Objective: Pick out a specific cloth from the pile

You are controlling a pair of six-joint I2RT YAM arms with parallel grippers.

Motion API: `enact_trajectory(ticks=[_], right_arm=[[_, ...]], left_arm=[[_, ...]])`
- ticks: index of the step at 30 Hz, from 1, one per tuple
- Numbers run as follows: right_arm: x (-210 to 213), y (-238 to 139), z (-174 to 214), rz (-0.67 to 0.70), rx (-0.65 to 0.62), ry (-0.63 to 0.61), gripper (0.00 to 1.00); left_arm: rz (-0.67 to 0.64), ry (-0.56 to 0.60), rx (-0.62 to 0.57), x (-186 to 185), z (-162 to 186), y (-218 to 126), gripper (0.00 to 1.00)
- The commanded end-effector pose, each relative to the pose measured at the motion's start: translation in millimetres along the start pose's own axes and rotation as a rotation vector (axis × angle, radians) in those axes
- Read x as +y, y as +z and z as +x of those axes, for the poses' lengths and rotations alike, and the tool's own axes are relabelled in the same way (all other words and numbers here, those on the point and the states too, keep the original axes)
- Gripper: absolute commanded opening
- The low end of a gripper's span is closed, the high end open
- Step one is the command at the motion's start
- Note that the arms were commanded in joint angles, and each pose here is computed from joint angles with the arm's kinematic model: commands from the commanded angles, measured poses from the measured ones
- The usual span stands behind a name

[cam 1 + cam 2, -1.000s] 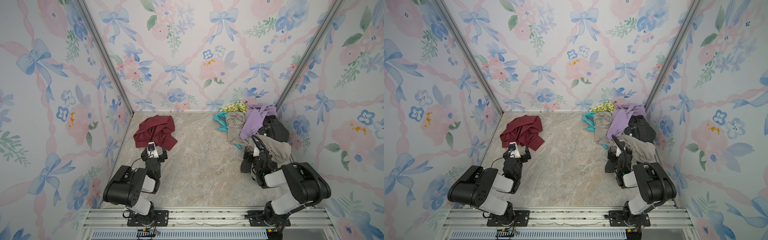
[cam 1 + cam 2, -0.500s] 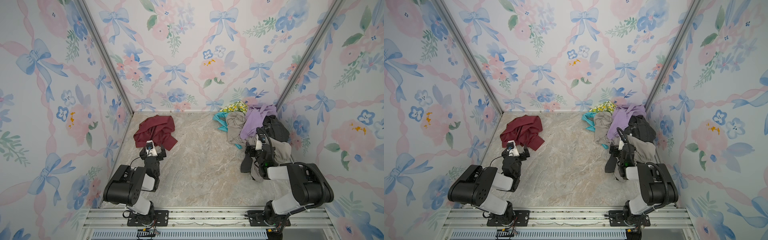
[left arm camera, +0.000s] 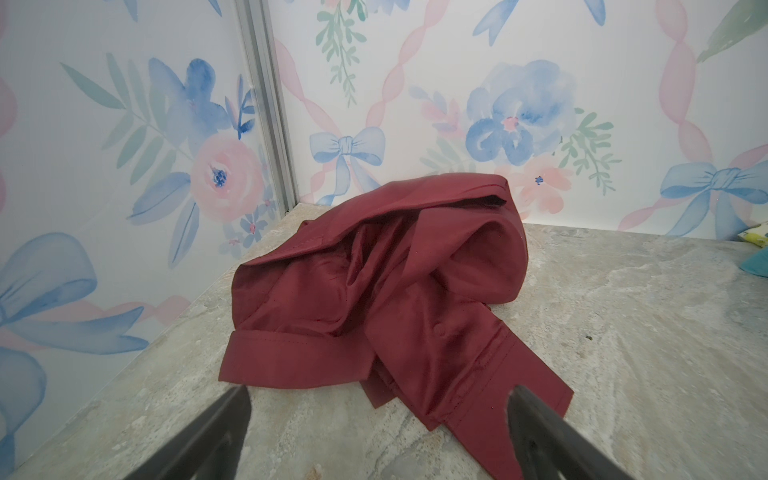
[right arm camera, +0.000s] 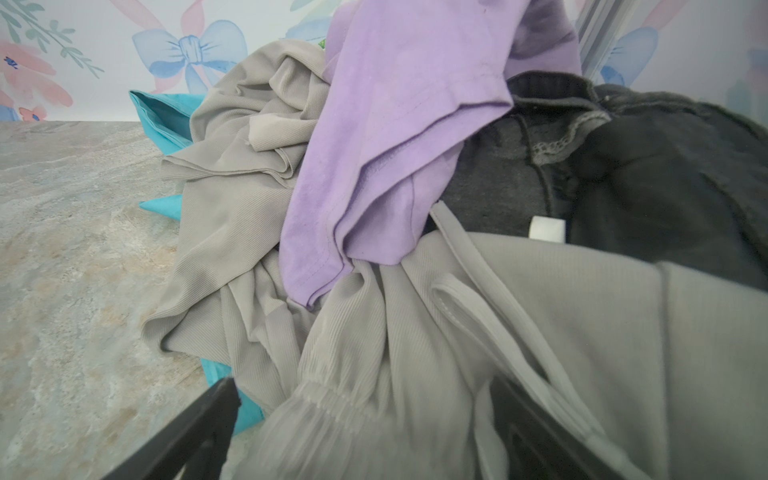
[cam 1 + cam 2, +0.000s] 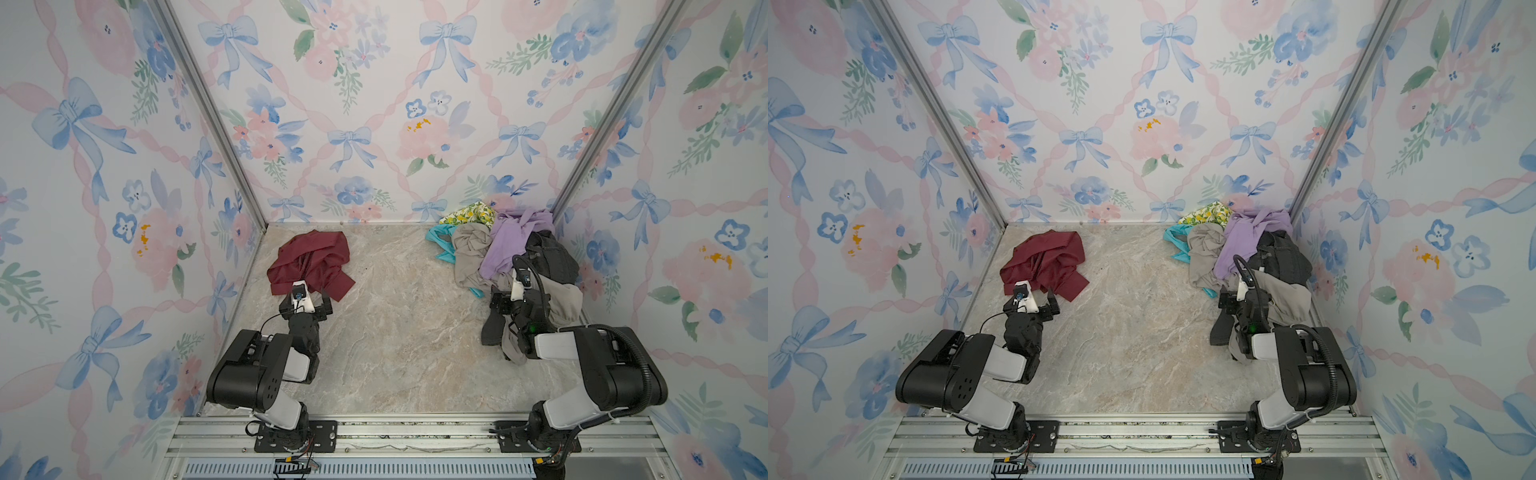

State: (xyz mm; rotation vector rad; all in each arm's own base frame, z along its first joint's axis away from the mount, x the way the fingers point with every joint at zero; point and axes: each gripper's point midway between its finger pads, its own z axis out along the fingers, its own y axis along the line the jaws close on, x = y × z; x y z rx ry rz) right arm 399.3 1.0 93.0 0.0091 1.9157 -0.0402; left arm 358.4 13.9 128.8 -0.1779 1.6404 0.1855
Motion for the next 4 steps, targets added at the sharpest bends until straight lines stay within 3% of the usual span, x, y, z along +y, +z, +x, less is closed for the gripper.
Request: enact_trajectory(ticks=[1,4], right_arm=[[1.2,0.6,-4.0,-0.021,-0.003,0.022,0.97],[1.2,0.0,-3.9,-0.02,-0.005,0.021,0.97]], left_arm=[[0.006,-0.006,-0.003,-2.2,-1.7,1.5,0.98],[0.005,-0.007,-0.002,-2.0,-1.2,1.5,0.98]])
